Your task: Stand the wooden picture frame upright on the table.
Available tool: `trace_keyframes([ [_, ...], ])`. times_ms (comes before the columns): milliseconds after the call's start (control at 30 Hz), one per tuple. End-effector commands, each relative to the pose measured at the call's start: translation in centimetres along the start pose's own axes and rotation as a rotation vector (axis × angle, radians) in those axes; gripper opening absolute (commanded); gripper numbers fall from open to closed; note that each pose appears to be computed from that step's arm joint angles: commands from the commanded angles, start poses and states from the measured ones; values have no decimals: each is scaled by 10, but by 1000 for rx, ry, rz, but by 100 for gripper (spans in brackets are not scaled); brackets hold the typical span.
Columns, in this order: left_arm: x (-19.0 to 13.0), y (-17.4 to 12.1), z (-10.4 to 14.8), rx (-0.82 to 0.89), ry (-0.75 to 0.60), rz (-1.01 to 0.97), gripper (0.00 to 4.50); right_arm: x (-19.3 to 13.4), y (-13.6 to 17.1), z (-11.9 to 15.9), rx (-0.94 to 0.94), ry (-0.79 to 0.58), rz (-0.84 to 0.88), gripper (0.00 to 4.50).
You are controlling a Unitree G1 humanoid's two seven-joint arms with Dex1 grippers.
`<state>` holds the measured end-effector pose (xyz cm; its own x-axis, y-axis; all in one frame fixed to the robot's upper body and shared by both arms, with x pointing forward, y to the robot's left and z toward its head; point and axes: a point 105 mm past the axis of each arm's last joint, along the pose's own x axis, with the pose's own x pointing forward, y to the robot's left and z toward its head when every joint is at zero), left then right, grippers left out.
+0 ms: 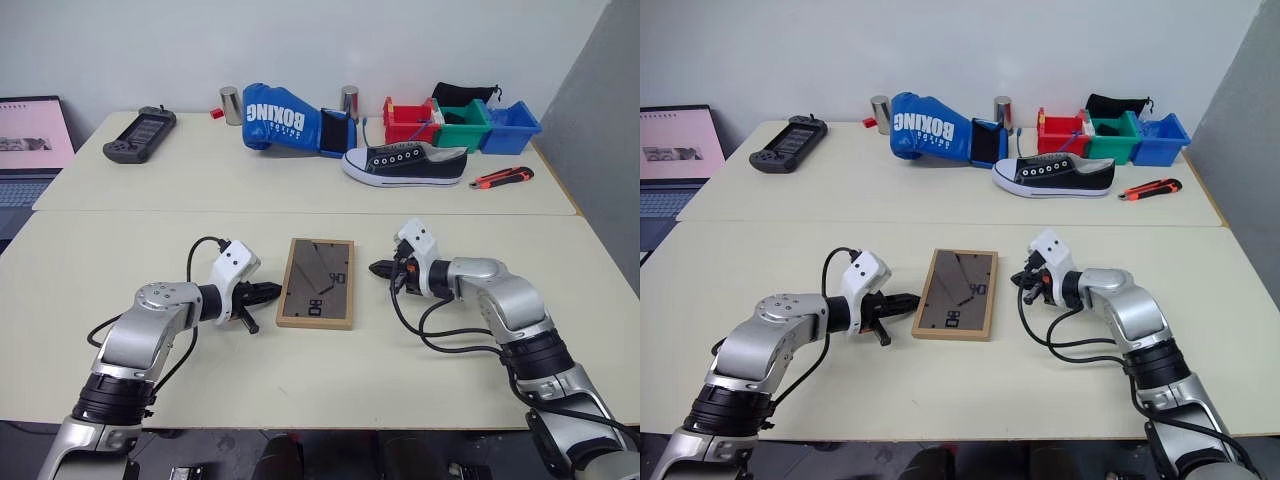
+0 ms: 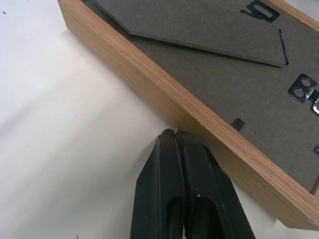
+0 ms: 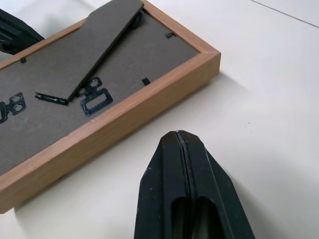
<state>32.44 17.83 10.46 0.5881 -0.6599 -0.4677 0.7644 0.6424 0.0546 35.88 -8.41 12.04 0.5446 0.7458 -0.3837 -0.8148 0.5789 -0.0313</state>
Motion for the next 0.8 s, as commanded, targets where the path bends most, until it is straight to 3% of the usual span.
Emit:
trace_keyframes([
  [33, -20, 12, 26, 32, -66, 10, 2, -23, -14, 14, -84, -15, 3, 0],
  [267, -53, 25, 54, -100, -116, -72, 2, -62, -22, 25, -227, 19, 134, 0],
  [367, -68, 21, 66, -384, -172, -217, 52, -69, -16, 35, -296, 13, 222, 0],
  [500, -73, 21, 51, -636, -87, -267, 142, -70, -9, 34, -398, 47, 309, 0],
  [667, -73, 20, 45, -783, -34, -305, 255, -63, -7, 33, -444, 58, 342, 0],
  [800, -65, 11, 35, -799, 38, -355, 346, -56, -6, 30, -442, 70, 347, 0],
])
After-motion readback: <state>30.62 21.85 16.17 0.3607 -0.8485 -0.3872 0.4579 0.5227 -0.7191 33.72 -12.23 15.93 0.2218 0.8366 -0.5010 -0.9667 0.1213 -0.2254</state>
